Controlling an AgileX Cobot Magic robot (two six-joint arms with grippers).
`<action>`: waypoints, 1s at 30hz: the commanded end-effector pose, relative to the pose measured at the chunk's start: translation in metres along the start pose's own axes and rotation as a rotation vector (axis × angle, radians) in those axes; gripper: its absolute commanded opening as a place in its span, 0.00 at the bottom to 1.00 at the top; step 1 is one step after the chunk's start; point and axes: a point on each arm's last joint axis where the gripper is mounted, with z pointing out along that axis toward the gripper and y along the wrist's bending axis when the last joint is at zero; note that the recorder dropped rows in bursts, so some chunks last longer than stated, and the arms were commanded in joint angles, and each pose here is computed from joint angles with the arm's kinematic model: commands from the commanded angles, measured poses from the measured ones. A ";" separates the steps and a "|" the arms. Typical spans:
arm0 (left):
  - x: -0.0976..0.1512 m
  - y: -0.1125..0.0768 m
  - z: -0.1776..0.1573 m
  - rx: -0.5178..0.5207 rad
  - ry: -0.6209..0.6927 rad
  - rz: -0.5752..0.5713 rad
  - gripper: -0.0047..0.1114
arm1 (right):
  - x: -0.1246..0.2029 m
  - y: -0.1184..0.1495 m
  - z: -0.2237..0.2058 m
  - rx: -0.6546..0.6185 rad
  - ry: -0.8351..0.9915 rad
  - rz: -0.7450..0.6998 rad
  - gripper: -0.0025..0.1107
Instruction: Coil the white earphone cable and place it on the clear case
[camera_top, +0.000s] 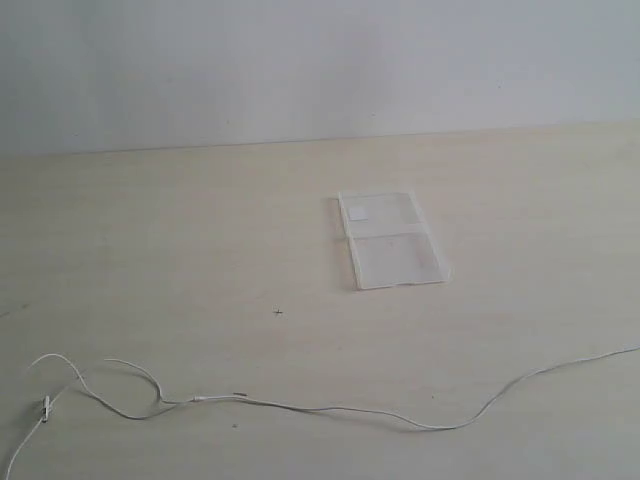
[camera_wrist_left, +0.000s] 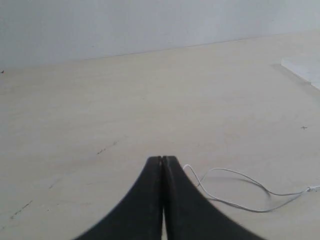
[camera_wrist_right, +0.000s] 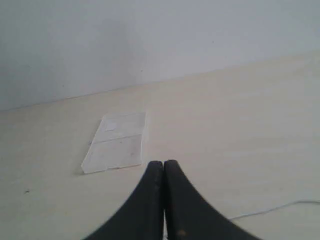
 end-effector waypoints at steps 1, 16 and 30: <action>0.000 0.000 0.000 -0.003 -0.013 -0.005 0.04 | -0.008 0.001 0.000 -0.009 -0.110 -0.090 0.02; 0.000 0.000 0.000 -0.003 -0.013 -0.005 0.04 | -0.116 0.021 -0.045 -0.140 -0.719 0.045 0.02; 0.000 0.000 0.000 -0.003 -0.013 -0.005 0.04 | -0.138 0.047 0.090 -0.201 0.490 -0.185 0.02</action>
